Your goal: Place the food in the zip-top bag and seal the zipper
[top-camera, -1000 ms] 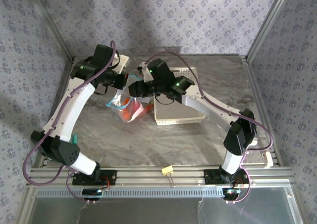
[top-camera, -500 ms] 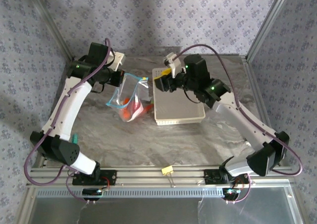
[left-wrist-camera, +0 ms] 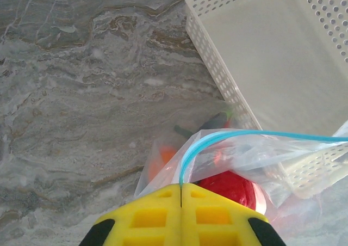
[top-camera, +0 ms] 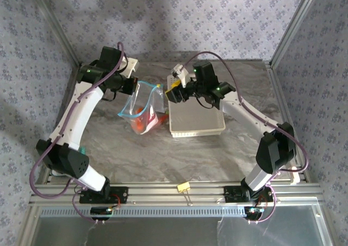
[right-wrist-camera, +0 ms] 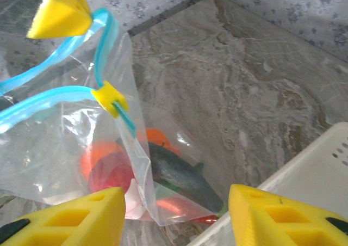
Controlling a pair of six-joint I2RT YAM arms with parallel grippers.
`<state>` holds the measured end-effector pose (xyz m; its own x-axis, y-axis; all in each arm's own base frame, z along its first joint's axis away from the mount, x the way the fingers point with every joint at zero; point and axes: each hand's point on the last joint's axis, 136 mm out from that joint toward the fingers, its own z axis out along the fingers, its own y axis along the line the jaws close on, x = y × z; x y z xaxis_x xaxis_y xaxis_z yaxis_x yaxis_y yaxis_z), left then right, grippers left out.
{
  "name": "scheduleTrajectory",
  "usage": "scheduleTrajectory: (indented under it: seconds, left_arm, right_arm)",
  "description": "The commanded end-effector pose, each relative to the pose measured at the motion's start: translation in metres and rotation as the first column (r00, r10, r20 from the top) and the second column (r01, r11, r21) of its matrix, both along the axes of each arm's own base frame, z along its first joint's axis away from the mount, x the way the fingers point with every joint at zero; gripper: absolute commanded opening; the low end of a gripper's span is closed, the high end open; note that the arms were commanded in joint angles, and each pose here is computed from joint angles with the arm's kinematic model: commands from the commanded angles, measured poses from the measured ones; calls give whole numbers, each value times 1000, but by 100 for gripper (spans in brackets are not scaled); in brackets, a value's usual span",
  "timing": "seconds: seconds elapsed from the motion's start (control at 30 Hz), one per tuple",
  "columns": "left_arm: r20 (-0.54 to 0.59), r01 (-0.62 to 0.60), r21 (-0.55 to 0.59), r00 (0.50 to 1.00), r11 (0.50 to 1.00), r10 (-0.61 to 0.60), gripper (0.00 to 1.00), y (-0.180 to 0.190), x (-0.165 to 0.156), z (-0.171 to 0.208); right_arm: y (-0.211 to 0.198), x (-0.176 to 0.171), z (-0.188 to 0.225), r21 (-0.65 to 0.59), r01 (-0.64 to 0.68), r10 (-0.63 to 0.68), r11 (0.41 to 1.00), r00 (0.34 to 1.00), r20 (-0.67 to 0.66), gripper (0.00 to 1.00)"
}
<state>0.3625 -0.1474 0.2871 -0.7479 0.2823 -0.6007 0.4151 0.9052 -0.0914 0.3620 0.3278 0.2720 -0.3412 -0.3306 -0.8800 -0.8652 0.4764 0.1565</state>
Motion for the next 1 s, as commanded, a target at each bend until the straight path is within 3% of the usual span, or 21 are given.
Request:
scheduleTrajectory:
  seconds: [0.0,0.6,0.73,0.9,0.97]
  left_arm:
    - [57,12,-14,998,1000,-11,0,-1,9,20]
    - [48,13,-9,999,1000,-12,0,-1,9,19]
    - [46,11,-7,999,1000,-11,0,0,9,18]
    - [51,10,-19,999,1000,-9,0,0,8,20]
    - [57,3,-28,998,1000,-1,0,2,8,22]
  right_arm:
    - [13,-4,12,41,-86,85,995,996,36,55]
    - [45,14,15,106,-145,143,984,989,28,52]
    - [52,12,14,111,-177,177,978,984,11,36]
    - [53,10,15,101,-189,192,977,981,-15,1]
    - [51,9,17,100,-189,192,977,981,-18,0]
